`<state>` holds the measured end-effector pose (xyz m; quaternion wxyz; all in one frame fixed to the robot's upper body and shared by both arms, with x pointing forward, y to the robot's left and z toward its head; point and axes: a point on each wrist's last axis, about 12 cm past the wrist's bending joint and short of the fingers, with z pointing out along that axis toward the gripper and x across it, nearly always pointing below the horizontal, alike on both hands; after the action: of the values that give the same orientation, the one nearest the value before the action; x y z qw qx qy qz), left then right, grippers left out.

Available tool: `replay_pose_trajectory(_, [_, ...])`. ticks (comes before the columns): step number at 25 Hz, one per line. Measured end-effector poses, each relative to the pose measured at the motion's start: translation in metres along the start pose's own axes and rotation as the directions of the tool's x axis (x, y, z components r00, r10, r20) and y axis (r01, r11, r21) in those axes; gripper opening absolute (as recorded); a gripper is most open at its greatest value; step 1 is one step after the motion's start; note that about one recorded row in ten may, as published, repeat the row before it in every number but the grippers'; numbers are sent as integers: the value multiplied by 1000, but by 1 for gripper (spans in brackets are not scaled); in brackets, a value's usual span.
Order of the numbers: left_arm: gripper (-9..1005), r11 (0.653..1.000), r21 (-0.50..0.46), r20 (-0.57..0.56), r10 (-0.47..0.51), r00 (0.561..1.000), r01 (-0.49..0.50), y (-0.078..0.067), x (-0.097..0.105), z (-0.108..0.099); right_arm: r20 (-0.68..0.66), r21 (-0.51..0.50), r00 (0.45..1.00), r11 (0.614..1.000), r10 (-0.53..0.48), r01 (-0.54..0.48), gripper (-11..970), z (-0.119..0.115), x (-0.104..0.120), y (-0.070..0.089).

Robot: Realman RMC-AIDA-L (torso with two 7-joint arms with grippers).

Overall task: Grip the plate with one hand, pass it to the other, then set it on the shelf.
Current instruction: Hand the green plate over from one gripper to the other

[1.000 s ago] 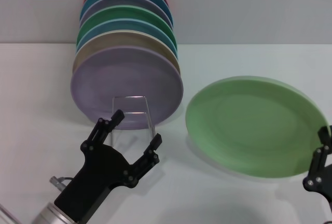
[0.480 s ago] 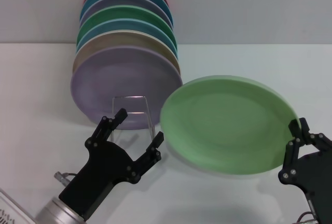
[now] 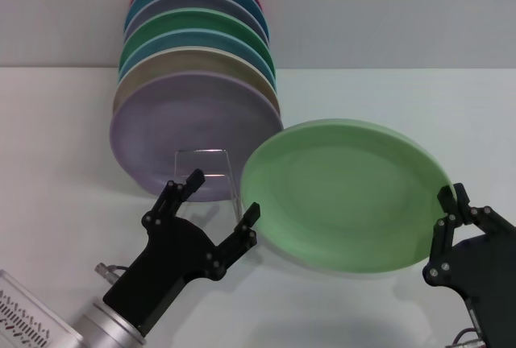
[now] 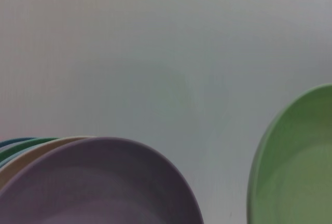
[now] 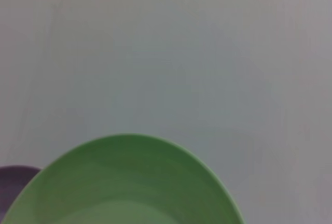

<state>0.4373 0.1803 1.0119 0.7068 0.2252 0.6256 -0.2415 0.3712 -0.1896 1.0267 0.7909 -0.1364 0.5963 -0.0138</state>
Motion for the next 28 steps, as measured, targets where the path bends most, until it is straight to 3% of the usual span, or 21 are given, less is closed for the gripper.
replay_pose_trajectory(22, [856, 1000, 11, -9, 2, 1000, -2, 0, 0, 8, 4, -19, 1000, 1000, -1, 2, 22, 5, 0, 2])
replay_pose_trajectory(28, [544, 1000, 12, -9, 5, 1000, -5, 1, 0, 8, 2, -27, 1000, 1000, -1, 1, 23, 5, 1, 3])
